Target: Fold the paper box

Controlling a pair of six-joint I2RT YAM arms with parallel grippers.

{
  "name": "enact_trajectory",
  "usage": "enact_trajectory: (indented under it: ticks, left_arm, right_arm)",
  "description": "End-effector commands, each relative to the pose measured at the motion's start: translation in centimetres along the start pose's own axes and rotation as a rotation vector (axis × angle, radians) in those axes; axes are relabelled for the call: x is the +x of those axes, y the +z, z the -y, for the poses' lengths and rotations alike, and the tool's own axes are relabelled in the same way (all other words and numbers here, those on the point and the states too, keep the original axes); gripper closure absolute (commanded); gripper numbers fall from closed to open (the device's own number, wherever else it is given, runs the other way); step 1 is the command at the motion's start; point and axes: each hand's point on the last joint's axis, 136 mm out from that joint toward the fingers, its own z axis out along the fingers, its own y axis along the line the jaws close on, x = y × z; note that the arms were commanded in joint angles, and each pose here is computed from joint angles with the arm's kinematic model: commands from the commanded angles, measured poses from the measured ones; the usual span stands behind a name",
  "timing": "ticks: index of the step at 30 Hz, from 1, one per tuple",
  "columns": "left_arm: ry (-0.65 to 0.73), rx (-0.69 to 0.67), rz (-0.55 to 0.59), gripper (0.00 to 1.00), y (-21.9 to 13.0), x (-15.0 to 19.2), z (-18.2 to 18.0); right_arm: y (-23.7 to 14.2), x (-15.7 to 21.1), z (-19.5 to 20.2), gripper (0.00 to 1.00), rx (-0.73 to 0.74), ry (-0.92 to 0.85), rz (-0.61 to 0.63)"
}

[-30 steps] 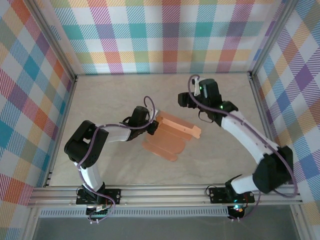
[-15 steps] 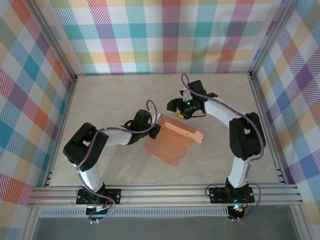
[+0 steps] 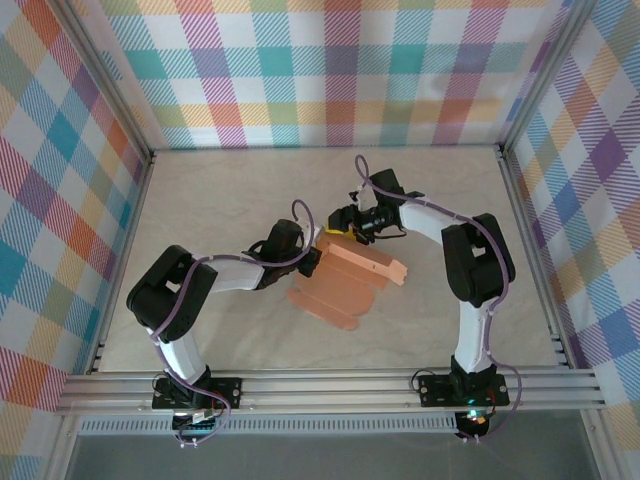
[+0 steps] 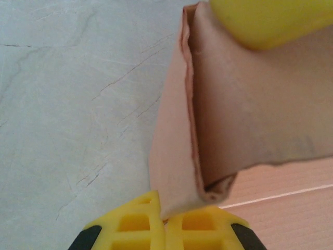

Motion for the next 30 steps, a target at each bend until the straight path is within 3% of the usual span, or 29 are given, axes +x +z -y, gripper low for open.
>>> enact_trajectory:
  ticks: [1,5,12,30]
  left_arm:
    - [-0.009,0.01,0.006,0.94,0.5,0.2,0.5]
    - [-0.016,0.004,0.007,0.88,0.7,0.2,0.3]
    - [-0.018,0.0,0.01,0.88,1.3,-0.1,0.2]
    - [-0.051,-0.004,0.03,0.81,2.6,-0.5,0.0]
  right_arm:
    - [0.5,0.8,0.3,0.41,-0.006,-0.01,-0.032]
    - [0.5,0.9,0.8,0.43,0.015,-0.008,-0.035]
    - [0.7,1.2,1.5,0.48,0.042,0.0,-0.047]
    - [0.6,1.1,0.3,0.47,-0.001,0.002,-0.06]
